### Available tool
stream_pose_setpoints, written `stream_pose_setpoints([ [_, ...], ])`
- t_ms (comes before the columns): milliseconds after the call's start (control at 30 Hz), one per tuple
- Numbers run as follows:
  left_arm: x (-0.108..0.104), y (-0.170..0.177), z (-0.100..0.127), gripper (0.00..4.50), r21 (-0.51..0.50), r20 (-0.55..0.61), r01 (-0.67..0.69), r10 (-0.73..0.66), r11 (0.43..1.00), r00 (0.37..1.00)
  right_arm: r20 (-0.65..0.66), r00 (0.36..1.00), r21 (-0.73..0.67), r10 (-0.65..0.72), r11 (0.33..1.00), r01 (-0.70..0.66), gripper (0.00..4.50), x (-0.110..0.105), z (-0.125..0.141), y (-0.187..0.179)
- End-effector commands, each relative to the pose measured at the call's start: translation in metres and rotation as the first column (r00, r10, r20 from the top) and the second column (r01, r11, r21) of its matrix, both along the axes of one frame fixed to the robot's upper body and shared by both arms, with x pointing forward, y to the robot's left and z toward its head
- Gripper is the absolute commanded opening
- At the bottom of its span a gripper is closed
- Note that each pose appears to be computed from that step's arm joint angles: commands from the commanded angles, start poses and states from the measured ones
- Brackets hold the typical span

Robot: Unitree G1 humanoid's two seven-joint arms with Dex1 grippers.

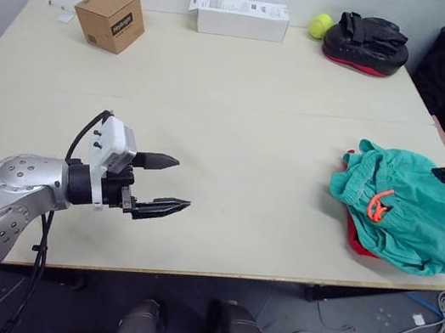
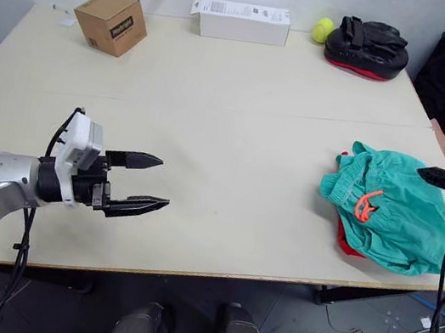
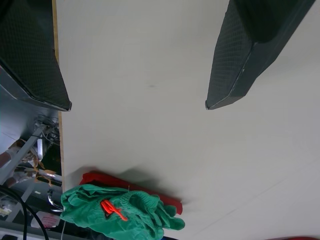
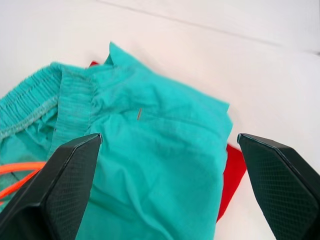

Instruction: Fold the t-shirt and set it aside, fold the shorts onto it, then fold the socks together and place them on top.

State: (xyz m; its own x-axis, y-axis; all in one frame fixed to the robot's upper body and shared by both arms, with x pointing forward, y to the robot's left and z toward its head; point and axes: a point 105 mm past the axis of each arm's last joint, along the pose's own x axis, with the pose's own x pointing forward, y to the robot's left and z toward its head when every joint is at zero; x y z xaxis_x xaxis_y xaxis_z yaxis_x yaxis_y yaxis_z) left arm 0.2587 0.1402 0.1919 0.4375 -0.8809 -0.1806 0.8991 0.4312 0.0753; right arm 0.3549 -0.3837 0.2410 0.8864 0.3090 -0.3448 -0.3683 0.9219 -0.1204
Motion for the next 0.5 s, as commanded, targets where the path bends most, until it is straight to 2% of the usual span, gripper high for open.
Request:
stream_pose_setpoints([
  [33, 0.001, 0.000, 0.007, 4.50, 0.003, 0.048, -0.004, 0.004, 1.000, 0.999, 0.168, 0.968, 0.033, 0.185, 0.981, -0.193, 4.47, 0.007, 0.043, 0.036],
  [100, 0.002, 0.005, 0.006, 4.50, 0.014, 0.053, -0.034, 0.033, 0.999, 0.998, 0.210, 0.883, 0.061, 0.420, 0.896, -0.441, 4.47, 0.006, 0.055, 0.090],
  [133, 0.003, 0.009, 0.006, 4.50, 0.023, 0.058, -0.057, 0.055, 0.998, 0.997, 0.232, 0.815, 0.067, 0.531, 0.827, -0.558, 4.47, 0.000, 0.059, 0.121],
  [233, 0.002, 0.023, 0.001, 4.50, 0.043, 0.061, -0.141, 0.138, 0.989, 0.989, 0.250, 0.629, 0.074, 0.736, 0.633, -0.770, 4.47, -0.027, 0.056, 0.191],
  [367, -0.008, 0.045, -0.011, 4.50, 0.099, 0.061, -0.259, 0.253, 0.961, 0.965, 0.248, 0.402, 0.076, 0.882, 0.396, -0.915, 4.47, -0.071, 0.042, 0.261],
  [500, -0.017, 0.074, -0.024, 4.50, 0.165, 0.076, -0.416, 0.409, 0.894, 0.909, 0.249, 0.320, 0.072, 0.914, 0.313, -0.947, 4.47, -0.090, 0.031, 0.286],
])
